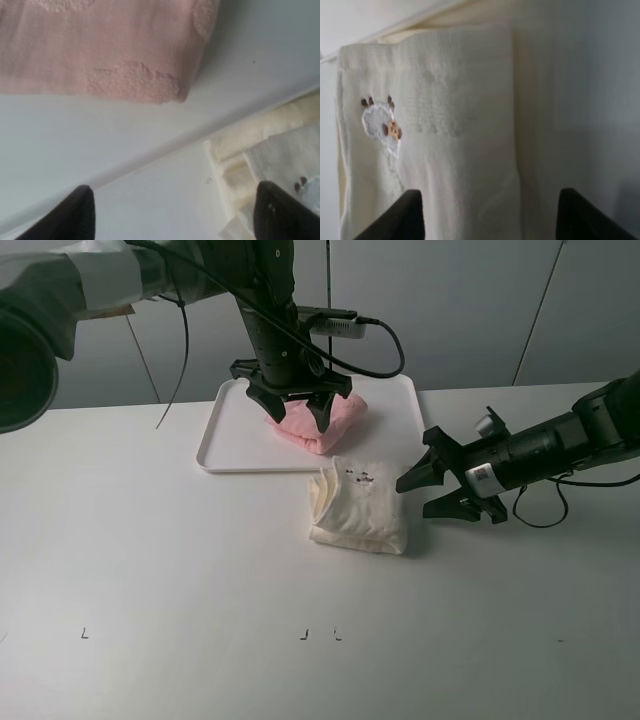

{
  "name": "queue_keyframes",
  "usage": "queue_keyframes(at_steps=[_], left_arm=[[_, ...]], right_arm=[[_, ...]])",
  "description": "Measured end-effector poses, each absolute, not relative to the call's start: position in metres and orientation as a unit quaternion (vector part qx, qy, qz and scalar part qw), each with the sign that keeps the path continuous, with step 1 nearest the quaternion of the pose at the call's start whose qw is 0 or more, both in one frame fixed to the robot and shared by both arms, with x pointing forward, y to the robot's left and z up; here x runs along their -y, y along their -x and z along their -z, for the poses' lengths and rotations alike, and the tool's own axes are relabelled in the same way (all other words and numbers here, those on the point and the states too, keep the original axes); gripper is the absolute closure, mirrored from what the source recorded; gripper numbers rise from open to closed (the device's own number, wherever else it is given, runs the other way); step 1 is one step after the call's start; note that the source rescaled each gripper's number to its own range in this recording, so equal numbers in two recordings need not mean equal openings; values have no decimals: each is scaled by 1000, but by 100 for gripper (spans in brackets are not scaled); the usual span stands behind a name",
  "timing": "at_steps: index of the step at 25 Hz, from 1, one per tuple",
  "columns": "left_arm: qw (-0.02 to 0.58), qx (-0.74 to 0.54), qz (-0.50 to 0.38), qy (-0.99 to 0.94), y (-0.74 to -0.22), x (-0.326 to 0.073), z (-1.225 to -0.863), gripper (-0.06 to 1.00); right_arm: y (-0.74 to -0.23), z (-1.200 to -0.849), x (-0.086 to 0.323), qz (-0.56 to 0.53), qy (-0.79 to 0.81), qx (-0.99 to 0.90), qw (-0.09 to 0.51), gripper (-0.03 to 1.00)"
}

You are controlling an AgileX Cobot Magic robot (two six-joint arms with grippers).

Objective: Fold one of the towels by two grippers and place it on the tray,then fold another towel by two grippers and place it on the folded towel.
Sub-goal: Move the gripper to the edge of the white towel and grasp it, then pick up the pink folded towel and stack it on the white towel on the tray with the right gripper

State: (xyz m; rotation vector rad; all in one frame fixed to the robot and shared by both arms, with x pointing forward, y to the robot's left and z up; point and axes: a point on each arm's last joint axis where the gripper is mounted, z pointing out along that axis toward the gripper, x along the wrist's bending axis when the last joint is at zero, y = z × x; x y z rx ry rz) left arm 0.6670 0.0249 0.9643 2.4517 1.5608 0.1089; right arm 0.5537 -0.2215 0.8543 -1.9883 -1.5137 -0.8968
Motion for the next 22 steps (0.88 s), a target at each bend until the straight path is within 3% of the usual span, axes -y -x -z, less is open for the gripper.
queue_keyframes(at_steps=[9, 11, 15, 20, 22], left_arm=[[116, -529, -38, -840, -667, -25, -964, 11], [116, -527, -38, -841, -667, -25, -964, 11], [115, -508, -41, -853, -667, -25, -964, 11], [116, -484, -41, -866, -667, -24, -964, 13], [121, -485, -36, -865, -668, -26, -967, 19]], right_arm=[[-552, -839, 200, 341, 713, 557, 255, 38], [-552, -837, 196, 344, 707, 565, 248, 50], [-553, -836, 195, 351, 699, 575, 240, 91], [-552, -837, 194, 356, 691, 579, 245, 90], [-550, -839, 193, 355, 681, 590, 250, 90]])
